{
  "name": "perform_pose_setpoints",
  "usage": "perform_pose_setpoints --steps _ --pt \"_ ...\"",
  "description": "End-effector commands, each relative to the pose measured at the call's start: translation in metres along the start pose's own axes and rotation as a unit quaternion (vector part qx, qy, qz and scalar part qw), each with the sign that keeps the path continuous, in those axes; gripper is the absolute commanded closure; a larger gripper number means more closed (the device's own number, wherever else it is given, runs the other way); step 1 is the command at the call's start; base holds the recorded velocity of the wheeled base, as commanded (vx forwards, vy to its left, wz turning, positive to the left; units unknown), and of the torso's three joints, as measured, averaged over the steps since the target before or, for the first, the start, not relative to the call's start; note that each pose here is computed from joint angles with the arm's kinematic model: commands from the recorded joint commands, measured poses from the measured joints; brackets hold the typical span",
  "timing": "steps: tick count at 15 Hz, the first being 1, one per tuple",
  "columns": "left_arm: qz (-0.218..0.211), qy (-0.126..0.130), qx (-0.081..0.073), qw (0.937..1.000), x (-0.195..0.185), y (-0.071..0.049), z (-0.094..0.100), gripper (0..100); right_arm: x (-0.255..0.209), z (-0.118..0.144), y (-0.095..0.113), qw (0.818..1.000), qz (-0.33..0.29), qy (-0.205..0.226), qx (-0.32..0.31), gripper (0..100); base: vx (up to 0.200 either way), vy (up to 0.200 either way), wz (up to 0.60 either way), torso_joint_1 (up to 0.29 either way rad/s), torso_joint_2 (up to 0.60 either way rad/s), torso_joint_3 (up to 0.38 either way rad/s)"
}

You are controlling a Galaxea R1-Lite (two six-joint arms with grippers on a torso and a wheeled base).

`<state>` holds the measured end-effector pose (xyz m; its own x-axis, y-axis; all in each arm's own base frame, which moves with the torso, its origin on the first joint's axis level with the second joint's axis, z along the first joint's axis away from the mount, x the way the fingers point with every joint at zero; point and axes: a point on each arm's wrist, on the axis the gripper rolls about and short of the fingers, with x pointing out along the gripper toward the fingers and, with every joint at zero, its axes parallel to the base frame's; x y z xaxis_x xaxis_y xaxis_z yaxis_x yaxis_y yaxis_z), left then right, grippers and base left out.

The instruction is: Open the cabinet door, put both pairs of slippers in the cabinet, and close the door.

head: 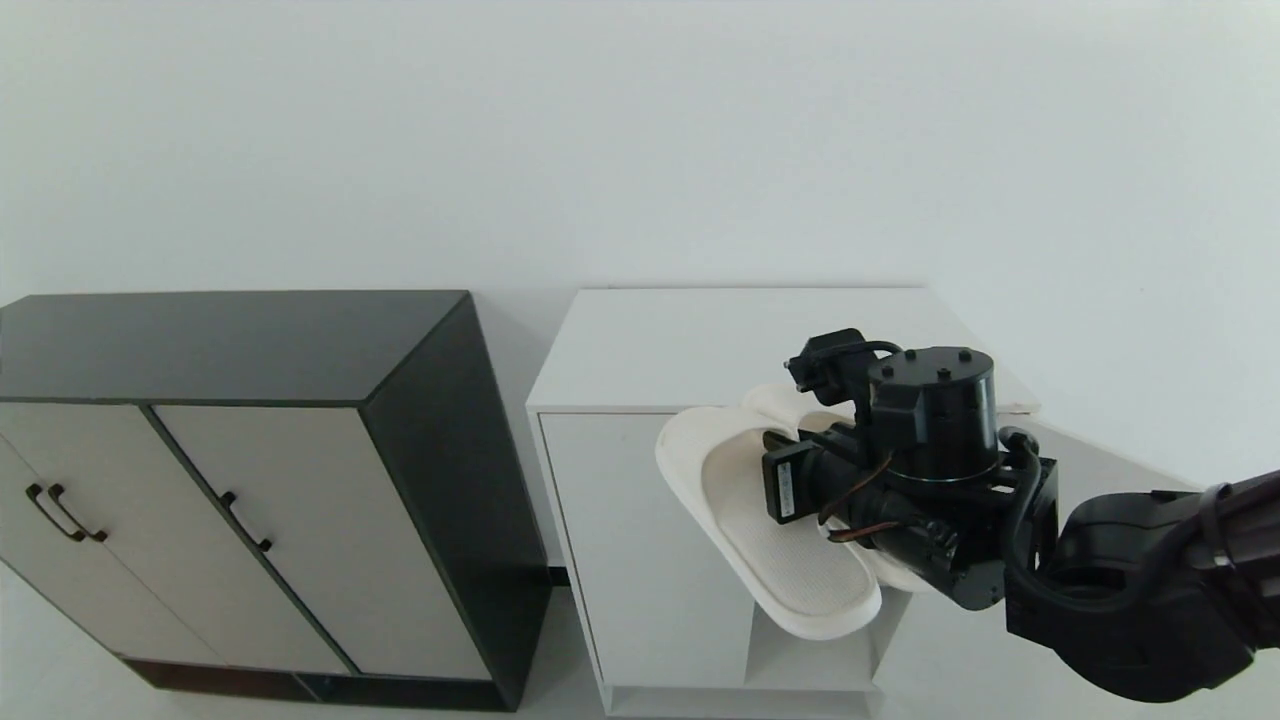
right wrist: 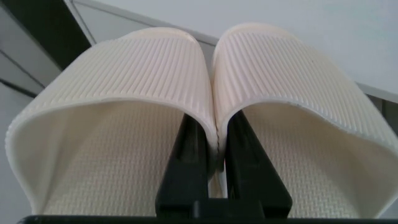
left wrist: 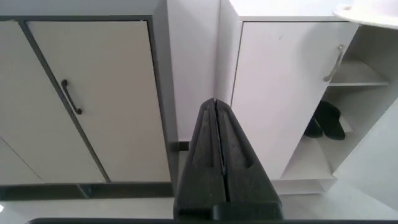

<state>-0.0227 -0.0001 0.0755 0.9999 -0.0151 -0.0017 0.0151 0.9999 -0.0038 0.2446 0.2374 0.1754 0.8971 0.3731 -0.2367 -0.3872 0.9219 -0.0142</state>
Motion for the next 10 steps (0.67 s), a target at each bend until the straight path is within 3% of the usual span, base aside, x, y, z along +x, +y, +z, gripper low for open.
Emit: perform_pose_setpoints --steps 1,10 --pt "0.0 0.0 0.0 1.0 0.0 0.0 0.0 100 -0.006 0.003 -0.001 1.0 0.003 -0.005 0.0 100 0.0 -0.2 0.0 -0.002 0.0 0.002" --pt "0.0 0.0 -0.001 1.0 0.0 0.0 0.0 100 -0.022 -0.005 0.001 0.998 0.065 0.009 -0.013 100 0.0 -0.2 0.0 0.003 0.0 0.003"
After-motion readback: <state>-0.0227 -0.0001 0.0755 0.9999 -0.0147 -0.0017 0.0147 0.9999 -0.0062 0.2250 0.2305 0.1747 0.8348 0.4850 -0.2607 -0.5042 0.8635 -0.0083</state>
